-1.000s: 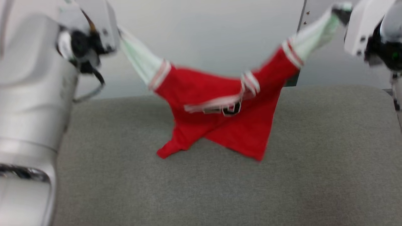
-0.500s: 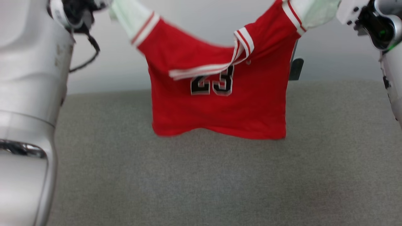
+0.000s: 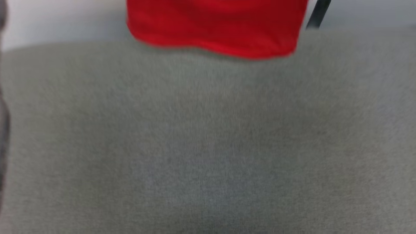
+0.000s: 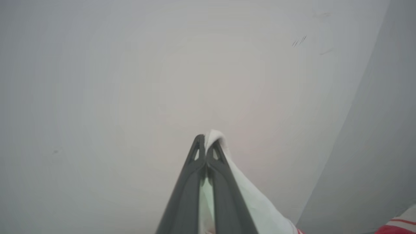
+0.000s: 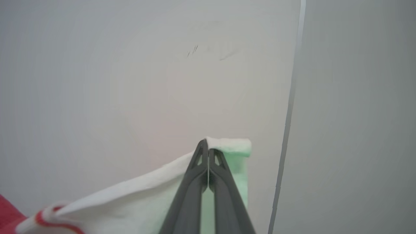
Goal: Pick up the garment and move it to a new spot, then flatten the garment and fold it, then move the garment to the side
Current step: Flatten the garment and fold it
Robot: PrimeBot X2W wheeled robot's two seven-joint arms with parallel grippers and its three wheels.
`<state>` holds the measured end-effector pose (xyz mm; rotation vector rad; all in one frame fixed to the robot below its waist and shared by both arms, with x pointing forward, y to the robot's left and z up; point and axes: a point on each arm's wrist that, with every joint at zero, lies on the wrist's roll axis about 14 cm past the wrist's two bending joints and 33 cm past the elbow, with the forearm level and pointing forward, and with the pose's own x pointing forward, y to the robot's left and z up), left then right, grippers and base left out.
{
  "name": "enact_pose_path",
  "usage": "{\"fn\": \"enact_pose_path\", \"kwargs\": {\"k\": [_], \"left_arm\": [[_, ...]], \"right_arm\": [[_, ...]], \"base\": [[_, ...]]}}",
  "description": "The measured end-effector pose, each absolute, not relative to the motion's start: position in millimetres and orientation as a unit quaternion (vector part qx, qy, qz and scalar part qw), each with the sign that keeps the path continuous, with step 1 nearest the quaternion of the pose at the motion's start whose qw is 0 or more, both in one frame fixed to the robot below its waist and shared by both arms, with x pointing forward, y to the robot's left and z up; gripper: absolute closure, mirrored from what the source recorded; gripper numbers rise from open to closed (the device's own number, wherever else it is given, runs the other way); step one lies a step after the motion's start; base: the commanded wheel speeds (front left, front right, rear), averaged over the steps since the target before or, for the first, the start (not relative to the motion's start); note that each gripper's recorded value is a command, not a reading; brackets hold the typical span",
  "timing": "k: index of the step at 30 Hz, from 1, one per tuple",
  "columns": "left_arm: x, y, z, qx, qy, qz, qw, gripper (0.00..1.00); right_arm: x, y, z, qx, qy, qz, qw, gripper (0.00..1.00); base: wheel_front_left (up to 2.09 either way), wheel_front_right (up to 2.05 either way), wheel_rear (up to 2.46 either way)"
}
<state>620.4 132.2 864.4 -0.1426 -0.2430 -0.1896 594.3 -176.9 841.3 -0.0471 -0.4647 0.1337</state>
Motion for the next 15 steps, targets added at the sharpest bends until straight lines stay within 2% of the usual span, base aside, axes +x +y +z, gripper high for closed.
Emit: {"fn": "enact_pose_path", "kwargs": {"k": [8,12,15], "left_arm": [[689,124,821,-0.091,-0.167,-0.102,0.976,1.0],[722,128,767,-0.095,-0.142,-0.096,0.981,1.0],[740,131,722,-0.098,-0.112,-0.093,0.984,1.0]], "right_arm": [[667,-196,785,-0.058,-0.219,0.04,0.973,1.0],[697,-191,750,-0.054,-0.216,0.042,0.974,1.0],[717,-180,702,-0.05,-0.187,0.049,0.98,1.0]], "base": [[0.0,0.0,0.0],[0.0,0.0,0.0],[0.0,0.0,0.0]]}}
